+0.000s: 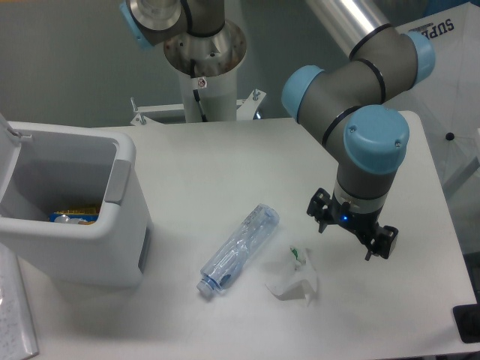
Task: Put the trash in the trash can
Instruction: 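Move the gripper over the crumpled clear plastic wrapper and lower it, then close the gripper on the clear wrapper and lift it, then carry the wrapper over the white trash bin, then open the gripper to drop the wrapper into the bin, then move the gripper back over the clear plastic water bottle, then lower the gripper around the bottle's cap end and close it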
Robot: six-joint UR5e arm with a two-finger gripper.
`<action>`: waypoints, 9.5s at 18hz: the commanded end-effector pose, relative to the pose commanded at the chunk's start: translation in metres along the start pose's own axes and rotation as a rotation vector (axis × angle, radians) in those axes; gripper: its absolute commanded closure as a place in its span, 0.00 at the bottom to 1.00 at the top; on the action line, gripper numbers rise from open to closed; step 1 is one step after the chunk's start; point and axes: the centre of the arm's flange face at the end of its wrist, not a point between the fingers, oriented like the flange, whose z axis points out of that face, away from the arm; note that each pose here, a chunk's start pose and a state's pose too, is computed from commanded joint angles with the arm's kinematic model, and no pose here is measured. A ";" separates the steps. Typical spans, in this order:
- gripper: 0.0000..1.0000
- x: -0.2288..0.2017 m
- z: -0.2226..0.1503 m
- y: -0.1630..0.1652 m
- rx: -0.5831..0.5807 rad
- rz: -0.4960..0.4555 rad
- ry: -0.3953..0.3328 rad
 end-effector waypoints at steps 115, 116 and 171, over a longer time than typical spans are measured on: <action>0.00 0.165 -0.192 -0.158 0.658 -0.476 0.056; 0.00 0.156 -0.188 -0.162 0.659 -0.469 0.051; 0.47 0.160 0.161 -0.198 -0.197 -0.103 0.191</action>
